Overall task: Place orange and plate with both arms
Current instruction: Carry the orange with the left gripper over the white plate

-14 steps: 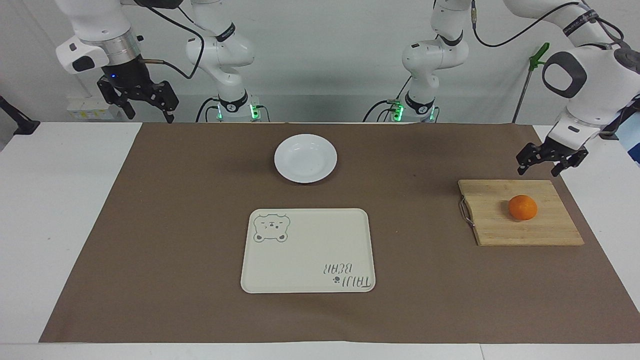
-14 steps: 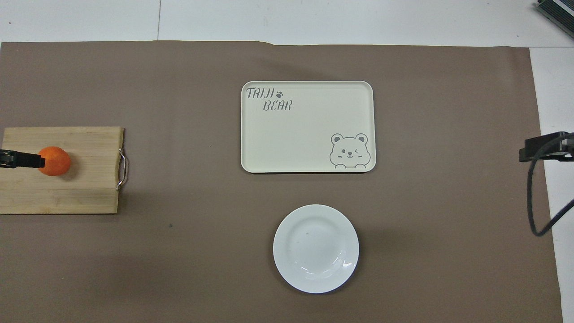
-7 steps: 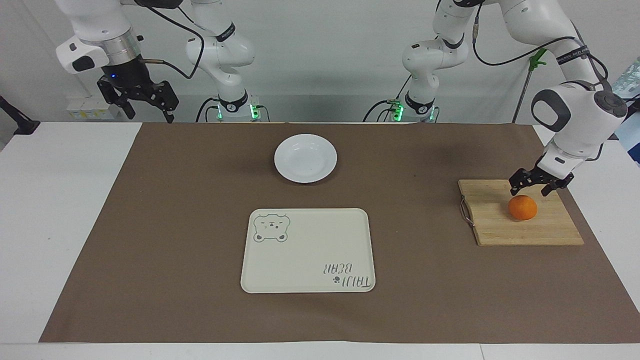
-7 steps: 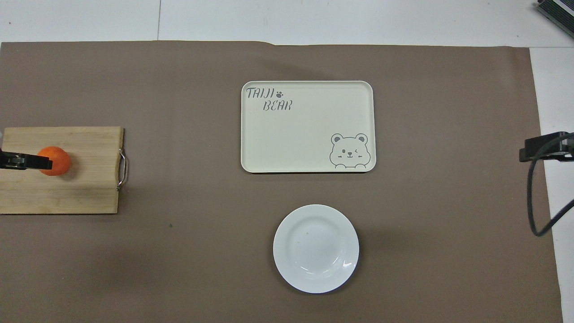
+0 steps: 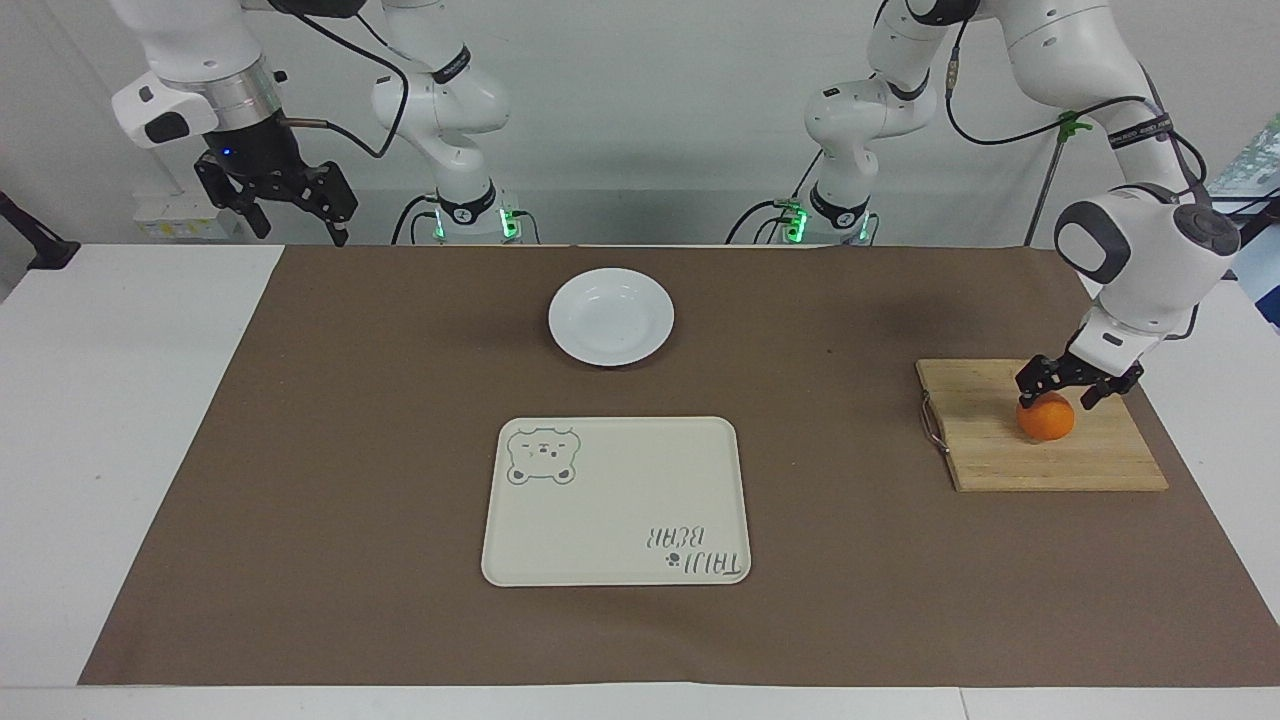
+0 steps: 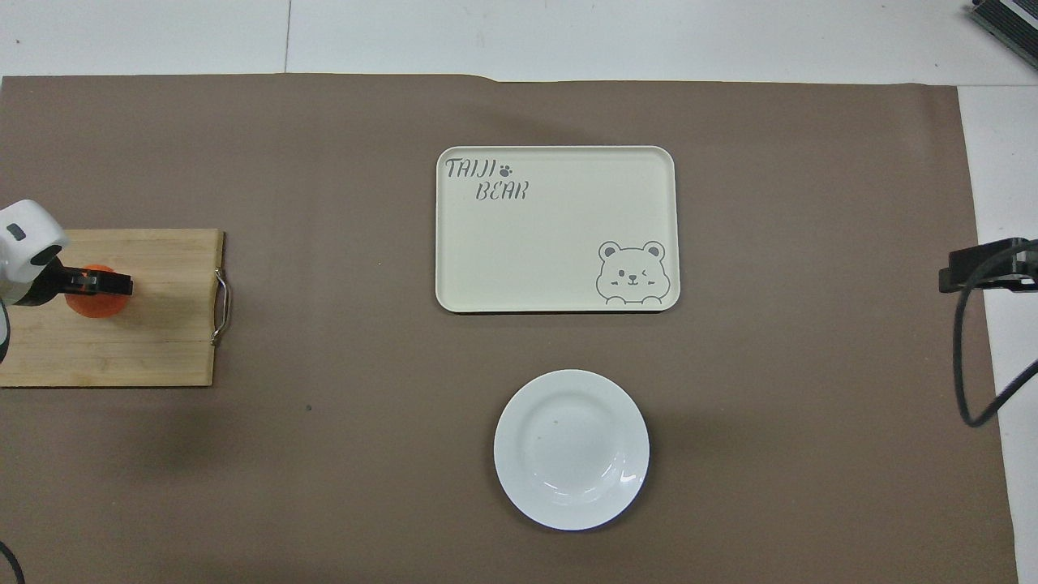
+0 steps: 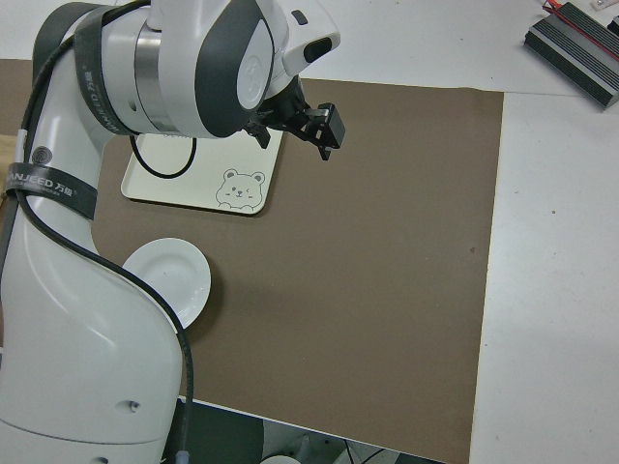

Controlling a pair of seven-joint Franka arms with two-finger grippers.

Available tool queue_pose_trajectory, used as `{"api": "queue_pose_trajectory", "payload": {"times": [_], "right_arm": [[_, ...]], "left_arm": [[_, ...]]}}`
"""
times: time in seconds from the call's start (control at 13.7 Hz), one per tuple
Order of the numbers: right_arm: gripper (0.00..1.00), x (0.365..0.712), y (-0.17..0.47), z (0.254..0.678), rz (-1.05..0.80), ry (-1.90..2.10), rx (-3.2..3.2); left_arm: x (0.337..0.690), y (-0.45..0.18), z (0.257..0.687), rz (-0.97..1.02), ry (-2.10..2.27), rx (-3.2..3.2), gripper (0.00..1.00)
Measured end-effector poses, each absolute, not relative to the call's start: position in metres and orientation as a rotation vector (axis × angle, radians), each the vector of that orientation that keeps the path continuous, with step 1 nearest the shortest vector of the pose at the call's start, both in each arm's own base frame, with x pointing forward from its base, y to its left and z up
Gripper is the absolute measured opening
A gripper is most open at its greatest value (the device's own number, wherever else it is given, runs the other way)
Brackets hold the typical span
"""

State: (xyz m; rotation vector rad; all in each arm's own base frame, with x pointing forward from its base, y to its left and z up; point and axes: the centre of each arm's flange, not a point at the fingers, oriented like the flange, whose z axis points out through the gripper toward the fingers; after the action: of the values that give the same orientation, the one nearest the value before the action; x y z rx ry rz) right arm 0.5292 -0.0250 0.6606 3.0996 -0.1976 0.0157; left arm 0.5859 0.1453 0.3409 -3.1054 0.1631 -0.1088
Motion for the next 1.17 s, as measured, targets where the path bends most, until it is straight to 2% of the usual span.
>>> {"api": "queue_pose_trajectory", "payload": {"times": [0.15,0.29,0.66,0.88,1.17], "right_arm": [[1.0,0.529,-0.025,0.661,0.016,-0.198,3.1],[1.0,0.529,-0.025,0.661,0.016,-0.198,3.1],[1.0,0.529,-0.025,0.661,0.016,-0.198,3.1],[1.0,0.529,-0.025,0.661,0.016,-0.198,3.1],[1.0,0.529,-0.025,0.661,0.016,-0.198,3.1]], "left_arm": [[0.586,0.146,0.34,-0.109,0.162,-3.105,1.0],[0.586,0.146,0.343,-0.118,0.163,-3.104,0.85],[0.588,0.141,0.349,-0.146,0.178,-3.099,0.84],[0.592,0.12,0.388,-0.245,0.232,-3.079,0.84],[0.587,0.043,0.438,-0.282,0.428,-3.067,0.84]]}}
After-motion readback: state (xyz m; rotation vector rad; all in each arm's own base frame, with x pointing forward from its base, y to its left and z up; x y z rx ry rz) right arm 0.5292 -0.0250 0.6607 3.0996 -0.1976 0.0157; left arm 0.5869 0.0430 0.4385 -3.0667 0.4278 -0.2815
